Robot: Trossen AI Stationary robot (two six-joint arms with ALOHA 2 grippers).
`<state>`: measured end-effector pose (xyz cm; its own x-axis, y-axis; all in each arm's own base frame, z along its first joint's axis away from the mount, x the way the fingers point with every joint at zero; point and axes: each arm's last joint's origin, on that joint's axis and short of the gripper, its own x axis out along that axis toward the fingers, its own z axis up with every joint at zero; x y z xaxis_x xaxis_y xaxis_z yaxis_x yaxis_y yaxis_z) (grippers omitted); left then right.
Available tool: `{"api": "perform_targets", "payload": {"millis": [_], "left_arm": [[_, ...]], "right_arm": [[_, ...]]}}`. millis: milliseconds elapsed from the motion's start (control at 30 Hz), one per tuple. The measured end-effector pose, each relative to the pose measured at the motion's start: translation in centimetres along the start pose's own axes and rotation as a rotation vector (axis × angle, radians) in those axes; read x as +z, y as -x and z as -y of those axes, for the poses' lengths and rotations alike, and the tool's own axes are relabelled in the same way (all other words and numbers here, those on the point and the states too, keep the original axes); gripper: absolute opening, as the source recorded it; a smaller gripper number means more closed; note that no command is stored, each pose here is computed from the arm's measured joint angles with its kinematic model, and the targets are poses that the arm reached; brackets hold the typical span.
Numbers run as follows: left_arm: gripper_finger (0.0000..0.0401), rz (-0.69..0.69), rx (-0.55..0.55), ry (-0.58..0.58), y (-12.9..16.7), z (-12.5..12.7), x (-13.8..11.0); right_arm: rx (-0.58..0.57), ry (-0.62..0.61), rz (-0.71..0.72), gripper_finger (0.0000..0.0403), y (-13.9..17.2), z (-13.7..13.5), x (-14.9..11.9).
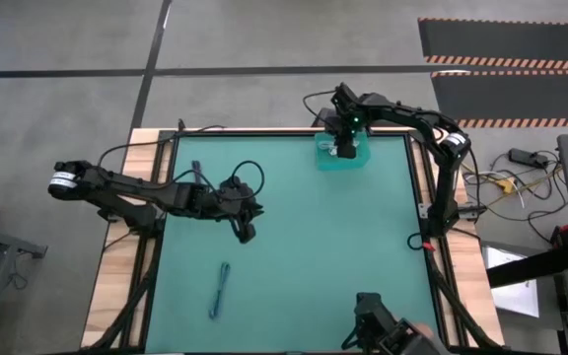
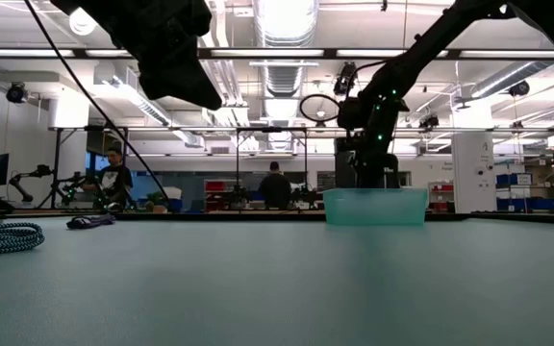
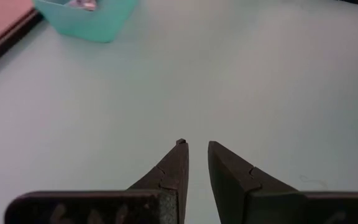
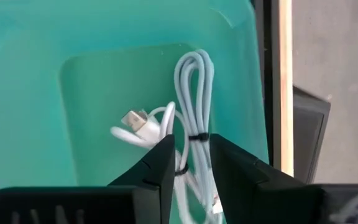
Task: Pick and place USB-C Cables
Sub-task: Put the purple charger cable into the blue bin
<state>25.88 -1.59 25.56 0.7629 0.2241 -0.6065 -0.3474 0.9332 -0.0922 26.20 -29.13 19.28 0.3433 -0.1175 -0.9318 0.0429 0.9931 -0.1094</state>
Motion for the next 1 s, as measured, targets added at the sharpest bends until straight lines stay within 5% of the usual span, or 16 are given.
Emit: {"api": "perform_targets", "payload": {"millis": [400, 600, 1000], "left_arm": [[0.0045, 0.018, 0.116, 0.040, 0.0, -0.5, -0.1], [0.0045, -0.013, 0.215, 0.092, -0.1, -1.3, -0.5], [0.0045, -0.081, 0.335, 0.158, -0.3, -3.7, -0.8]], "right_arm": [[0.003, -0.183, 0.054, 0.0068, 6.4, -3.2, 1.4], [0.144, -0.204, 0.197, 0.0057, 8.4, -6.0, 2.7], [0.194, -0.087, 0.402, 0.0043, 5.9, -14.0, 4.7]]}}
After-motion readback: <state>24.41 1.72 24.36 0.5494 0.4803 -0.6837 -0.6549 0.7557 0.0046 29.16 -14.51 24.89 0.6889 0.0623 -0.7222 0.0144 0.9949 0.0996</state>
